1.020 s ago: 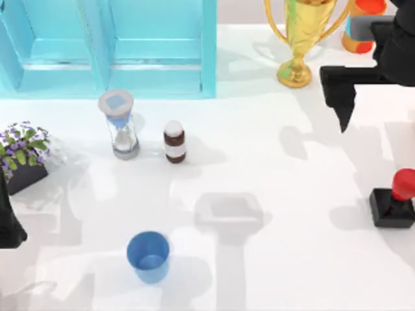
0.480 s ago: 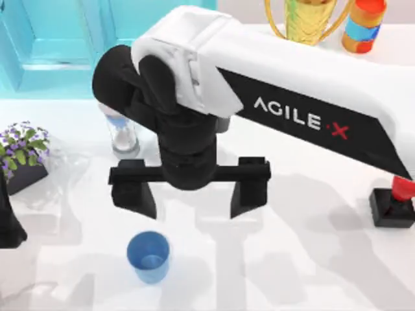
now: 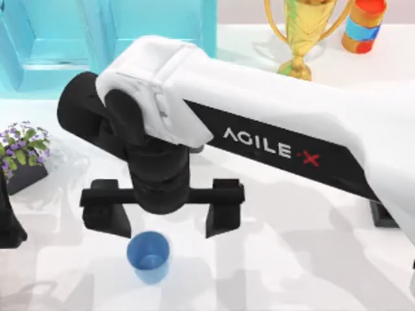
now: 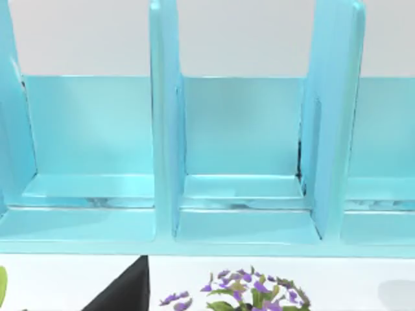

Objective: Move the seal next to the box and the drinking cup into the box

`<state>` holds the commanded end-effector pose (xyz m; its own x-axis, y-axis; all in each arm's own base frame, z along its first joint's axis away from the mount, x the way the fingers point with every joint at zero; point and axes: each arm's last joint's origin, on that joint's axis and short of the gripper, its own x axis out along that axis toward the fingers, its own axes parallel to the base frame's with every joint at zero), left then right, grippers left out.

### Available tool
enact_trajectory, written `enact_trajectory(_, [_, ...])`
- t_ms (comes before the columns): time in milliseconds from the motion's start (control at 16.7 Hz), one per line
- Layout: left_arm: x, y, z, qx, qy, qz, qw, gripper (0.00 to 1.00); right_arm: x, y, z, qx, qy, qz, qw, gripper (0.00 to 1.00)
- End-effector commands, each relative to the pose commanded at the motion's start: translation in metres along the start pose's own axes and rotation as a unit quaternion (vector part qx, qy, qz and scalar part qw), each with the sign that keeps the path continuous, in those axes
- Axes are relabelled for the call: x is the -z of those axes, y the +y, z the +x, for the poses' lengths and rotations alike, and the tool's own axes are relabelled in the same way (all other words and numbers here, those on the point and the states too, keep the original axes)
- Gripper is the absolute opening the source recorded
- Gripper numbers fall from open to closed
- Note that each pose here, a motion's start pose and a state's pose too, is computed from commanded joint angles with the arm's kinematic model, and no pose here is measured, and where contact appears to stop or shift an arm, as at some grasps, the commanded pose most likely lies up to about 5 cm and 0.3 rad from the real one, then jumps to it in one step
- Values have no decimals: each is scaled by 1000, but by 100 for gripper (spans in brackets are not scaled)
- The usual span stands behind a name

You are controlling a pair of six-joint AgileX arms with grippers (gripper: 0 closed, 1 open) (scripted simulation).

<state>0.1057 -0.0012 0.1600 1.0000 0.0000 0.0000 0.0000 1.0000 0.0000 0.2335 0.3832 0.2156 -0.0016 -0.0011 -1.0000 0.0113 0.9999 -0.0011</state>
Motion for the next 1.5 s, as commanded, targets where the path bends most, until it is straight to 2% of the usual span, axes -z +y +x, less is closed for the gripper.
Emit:
enact_trajectory(540, [0, 0, 0, 0, 0, 0, 1000, 100, 0, 2, 75, -1, -1, -1, 1000, 100])
enact_trajectory(840, [0, 0, 0, 0, 0, 0, 1000, 100, 0, 1, 80, -1, -1, -1, 1000, 100])
enact_trajectory(1500, [0, 0, 0, 0, 0, 0, 1000, 100, 0, 1, 80, -1, -1, -1, 1000, 17])
